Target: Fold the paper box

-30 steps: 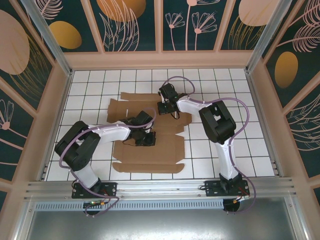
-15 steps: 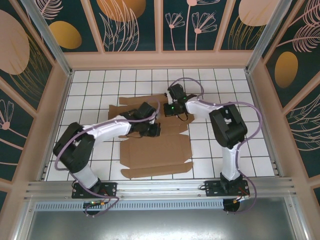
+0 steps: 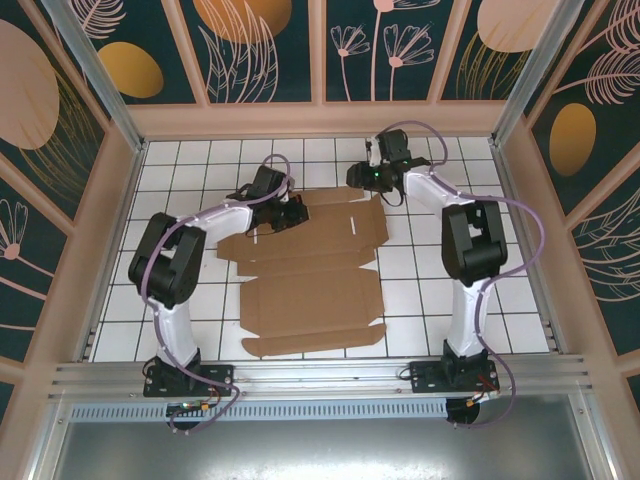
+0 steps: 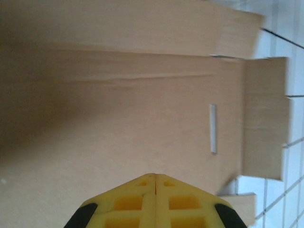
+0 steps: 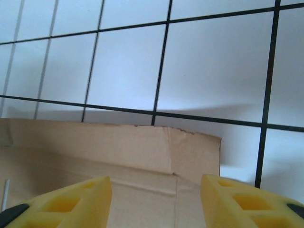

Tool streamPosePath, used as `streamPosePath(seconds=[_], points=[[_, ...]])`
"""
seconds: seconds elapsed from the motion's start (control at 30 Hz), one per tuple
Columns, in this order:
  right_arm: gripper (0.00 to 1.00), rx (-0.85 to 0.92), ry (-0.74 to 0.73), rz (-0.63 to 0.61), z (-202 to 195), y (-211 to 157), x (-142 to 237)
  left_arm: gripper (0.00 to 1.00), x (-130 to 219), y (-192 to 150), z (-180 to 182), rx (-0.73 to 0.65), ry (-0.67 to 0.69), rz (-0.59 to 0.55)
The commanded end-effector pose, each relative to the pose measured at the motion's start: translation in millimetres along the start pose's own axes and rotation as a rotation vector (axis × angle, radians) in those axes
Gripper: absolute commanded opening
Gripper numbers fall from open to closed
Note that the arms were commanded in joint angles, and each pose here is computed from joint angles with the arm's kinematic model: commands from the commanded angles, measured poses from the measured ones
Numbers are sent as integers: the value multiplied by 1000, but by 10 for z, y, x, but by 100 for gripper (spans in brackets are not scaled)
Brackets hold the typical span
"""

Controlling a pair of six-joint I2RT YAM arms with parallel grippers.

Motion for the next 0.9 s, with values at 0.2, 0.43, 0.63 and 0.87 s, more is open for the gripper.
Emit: streamPosePath(seconds=[0.2, 0.43, 0.63, 0.87], points=[[54, -28, -207, 29, -261, 54, -296, 0, -224, 96, 244, 45, 61, 16], [51, -22, -220, 99, -264, -37, -488, 0, -291, 9, 359, 53, 92, 35], [46, -41, -143, 132, -185, -98, -518, 0, -281, -1, 375, 42, 103, 34], [36, -19, -42, 142, 46, -157, -443, 0, -277, 18, 378, 23, 119, 32]])
Point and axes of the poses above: each hand's point on the last joint's axis, 136 mm out from that joint toward the fingers, its own x axis back along the fingers, its own z axis along the line the jaws close on, y = z × x, the point moved 7 cm from there along x, back along the fingers, and after that the axes turned 9 degrees about -x, right-handed, at the moved point
